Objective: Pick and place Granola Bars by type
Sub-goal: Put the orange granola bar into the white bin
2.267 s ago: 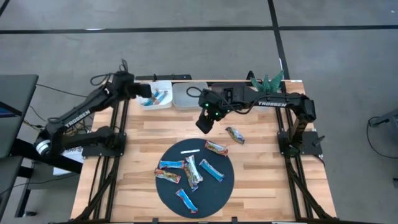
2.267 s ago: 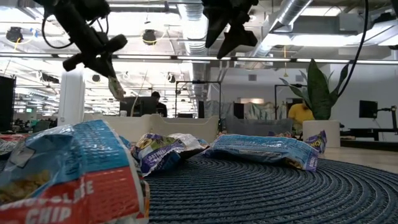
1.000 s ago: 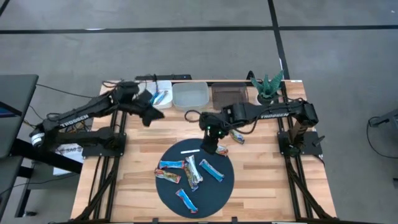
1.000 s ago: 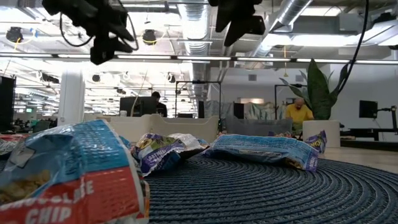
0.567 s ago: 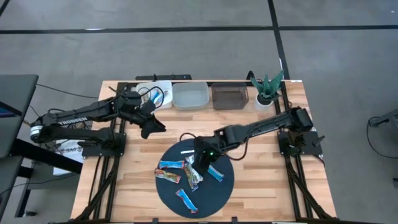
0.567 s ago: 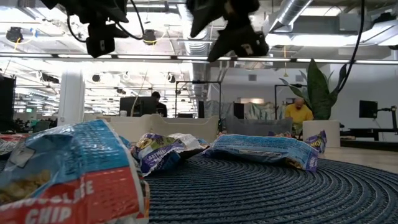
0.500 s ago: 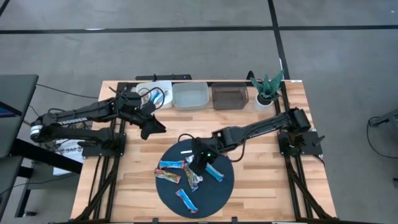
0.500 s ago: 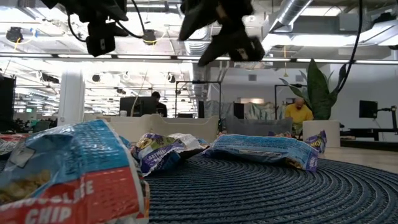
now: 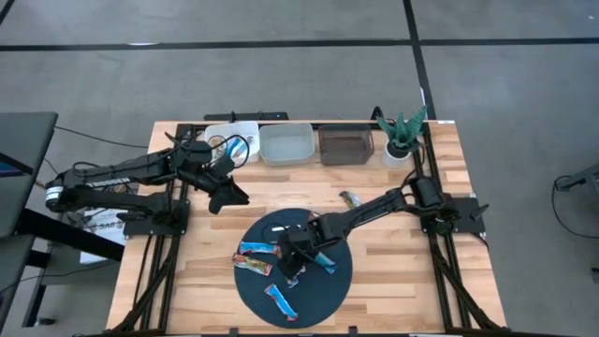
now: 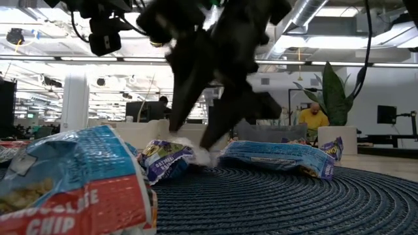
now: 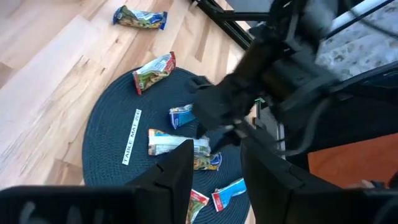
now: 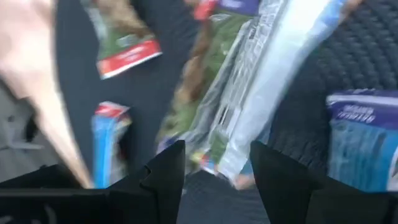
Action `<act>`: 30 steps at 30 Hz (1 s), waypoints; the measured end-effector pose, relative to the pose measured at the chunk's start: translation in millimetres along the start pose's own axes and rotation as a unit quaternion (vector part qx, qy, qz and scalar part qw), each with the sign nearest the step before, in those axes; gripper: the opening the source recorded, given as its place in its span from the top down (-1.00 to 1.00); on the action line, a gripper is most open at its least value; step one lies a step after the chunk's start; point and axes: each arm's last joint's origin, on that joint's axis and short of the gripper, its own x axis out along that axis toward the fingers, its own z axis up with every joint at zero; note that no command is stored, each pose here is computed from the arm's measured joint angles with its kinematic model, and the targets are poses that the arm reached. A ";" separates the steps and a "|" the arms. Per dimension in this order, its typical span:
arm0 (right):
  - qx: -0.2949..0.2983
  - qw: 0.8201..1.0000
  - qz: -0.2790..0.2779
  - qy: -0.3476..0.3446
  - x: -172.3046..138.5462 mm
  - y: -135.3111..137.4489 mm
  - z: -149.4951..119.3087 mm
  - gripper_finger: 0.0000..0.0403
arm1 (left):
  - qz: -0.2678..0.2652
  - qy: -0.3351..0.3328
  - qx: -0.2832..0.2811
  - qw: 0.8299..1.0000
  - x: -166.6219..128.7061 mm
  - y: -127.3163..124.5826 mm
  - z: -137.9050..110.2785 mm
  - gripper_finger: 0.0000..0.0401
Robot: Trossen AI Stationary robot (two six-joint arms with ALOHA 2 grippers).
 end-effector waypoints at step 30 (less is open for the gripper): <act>0.021 0.997 -0.061 -0.041 2.3 -17.4 15.9 0.75 | -0.014 -0.029 0.013 0.999 -17.2 -7.9 -3.2 0.39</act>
